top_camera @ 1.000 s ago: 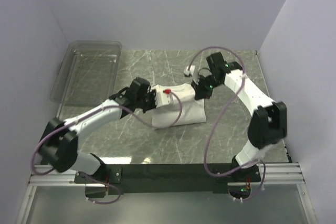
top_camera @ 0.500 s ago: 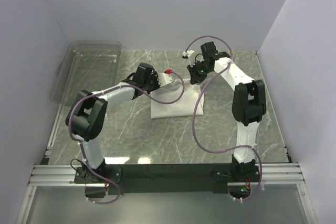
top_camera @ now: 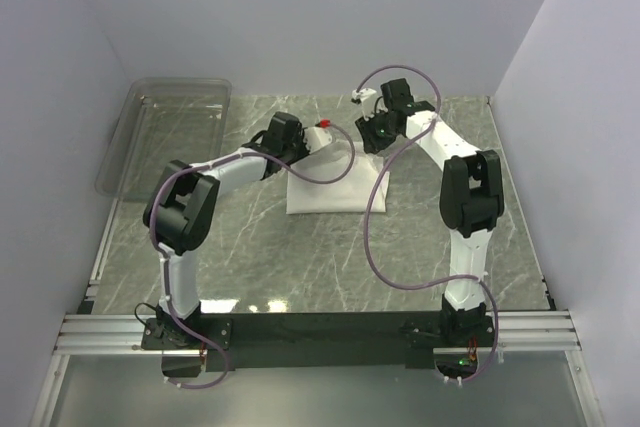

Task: Fold and stack the t-shirts
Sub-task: Fold the tshirt, then neatly place the folded tshirt to the corner

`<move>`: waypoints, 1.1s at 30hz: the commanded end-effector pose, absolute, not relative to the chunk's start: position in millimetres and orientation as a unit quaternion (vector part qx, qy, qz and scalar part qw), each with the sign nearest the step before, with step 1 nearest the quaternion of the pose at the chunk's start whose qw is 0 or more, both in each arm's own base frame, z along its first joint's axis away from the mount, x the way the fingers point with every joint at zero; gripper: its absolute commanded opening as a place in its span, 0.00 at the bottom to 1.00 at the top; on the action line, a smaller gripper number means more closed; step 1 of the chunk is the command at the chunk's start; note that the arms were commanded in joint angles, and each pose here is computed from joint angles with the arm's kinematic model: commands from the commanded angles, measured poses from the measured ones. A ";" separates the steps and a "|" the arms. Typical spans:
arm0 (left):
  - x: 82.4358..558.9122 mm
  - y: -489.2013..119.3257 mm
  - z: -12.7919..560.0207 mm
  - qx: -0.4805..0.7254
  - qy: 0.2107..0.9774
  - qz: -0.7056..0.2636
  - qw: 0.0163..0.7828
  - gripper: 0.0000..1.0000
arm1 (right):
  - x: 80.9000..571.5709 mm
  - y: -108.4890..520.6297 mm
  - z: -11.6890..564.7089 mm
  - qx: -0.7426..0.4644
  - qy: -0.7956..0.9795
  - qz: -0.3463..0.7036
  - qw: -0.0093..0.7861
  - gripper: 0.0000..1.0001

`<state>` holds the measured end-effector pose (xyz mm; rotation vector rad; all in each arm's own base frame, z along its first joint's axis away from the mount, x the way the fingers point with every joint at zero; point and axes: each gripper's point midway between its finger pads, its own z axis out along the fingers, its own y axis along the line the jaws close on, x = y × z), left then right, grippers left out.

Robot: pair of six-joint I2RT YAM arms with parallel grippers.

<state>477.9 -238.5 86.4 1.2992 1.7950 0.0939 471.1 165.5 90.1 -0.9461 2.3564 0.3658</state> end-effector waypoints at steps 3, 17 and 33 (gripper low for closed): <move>523.7 -221.0 140.8 0.379 0.762 0.105 0.514 0.78 | 520.3 135.6 126.7 -0.218 0.883 0.038 0.413 0.58; 479.8 -271.4 197.7 0.268 0.811 -0.149 0.498 0.67 | 436.2 215.8 130.7 -0.335 0.837 0.333 0.276 0.09; 468.2 -256.3 55.4 0.177 0.896 -0.176 0.368 0.43 | 483.5 141.6 52.5 -0.160 0.942 0.144 0.257 0.16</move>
